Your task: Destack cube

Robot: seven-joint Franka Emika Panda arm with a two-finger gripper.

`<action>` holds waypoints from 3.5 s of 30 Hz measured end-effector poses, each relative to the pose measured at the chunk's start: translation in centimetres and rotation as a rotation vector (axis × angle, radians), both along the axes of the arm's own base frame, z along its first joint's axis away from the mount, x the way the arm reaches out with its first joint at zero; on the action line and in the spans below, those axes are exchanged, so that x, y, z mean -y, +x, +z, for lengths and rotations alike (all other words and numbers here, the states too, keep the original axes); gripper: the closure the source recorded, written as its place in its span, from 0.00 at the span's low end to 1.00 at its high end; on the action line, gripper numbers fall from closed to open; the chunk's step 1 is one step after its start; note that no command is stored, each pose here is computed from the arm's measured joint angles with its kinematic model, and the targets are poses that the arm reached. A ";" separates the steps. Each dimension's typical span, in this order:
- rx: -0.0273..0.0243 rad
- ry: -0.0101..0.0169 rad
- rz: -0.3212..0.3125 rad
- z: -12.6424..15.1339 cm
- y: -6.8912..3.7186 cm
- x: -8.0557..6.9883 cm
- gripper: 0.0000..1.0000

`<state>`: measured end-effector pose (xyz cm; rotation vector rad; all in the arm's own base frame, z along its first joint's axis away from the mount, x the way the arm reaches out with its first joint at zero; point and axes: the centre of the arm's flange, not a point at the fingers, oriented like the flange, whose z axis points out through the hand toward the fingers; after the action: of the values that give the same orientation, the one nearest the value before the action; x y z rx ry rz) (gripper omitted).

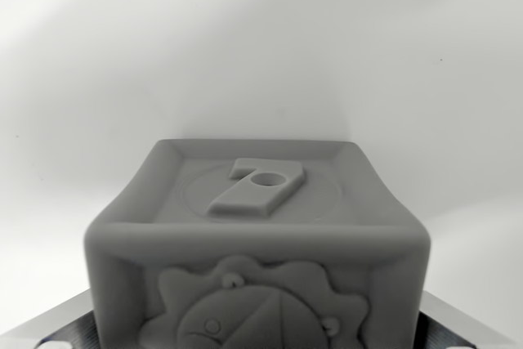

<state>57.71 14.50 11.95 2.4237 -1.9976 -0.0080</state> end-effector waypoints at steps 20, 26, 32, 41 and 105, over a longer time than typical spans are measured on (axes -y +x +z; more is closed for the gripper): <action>0.0015 0.0004 0.001 -0.2 0.0 0.0 0.00; -0.0002 -0.0003 0.000 -0.4 0.0 0.0 0.00; 0.0002 -0.0002 0.000 -0.4 0.0 0.0 0.00; 0.0004 -0.0002 0.000 -0.4 0.0 0.0 0.00; 0.0075 -0.0042 0.000 15.2 0.1 0.0 0.00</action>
<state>57.79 14.52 27.11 2.4251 -1.9983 0.0052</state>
